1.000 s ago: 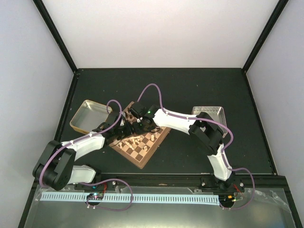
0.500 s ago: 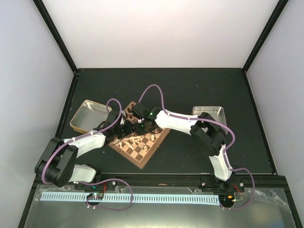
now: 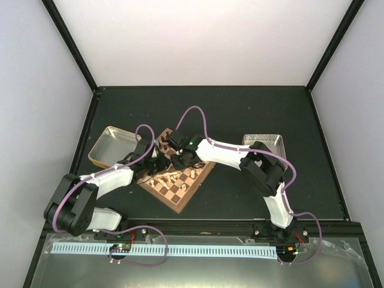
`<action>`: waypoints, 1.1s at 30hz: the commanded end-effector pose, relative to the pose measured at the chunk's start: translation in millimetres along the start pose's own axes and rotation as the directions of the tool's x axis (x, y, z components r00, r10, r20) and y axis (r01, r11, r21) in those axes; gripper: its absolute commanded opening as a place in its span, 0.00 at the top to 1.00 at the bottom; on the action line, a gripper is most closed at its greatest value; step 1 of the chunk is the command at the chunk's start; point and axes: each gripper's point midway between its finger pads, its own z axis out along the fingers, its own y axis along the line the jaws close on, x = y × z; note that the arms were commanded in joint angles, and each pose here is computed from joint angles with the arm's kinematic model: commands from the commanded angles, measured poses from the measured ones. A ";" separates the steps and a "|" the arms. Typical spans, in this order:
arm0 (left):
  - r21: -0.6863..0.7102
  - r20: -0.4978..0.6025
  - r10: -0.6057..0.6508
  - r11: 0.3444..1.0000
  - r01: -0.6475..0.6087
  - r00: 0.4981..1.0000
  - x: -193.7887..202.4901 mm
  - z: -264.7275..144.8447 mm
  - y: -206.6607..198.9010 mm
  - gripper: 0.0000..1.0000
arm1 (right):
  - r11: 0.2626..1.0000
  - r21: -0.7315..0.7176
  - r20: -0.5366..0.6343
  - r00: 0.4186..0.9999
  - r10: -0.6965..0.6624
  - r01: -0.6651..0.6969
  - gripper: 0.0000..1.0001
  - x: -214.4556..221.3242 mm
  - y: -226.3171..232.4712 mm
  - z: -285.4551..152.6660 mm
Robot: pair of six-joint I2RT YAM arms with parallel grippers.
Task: Set up the chess pieces on the board
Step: Pick up the chess piece from the chessboard.
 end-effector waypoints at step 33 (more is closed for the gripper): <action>0.378 0.113 0.172 0.903 -0.202 0.979 -21.6 -113.2 -98.7 0.47 | 0.874 -0.117 0.640 0.709 -0.297 0.472 0.94 -34.9 28.9 -135.7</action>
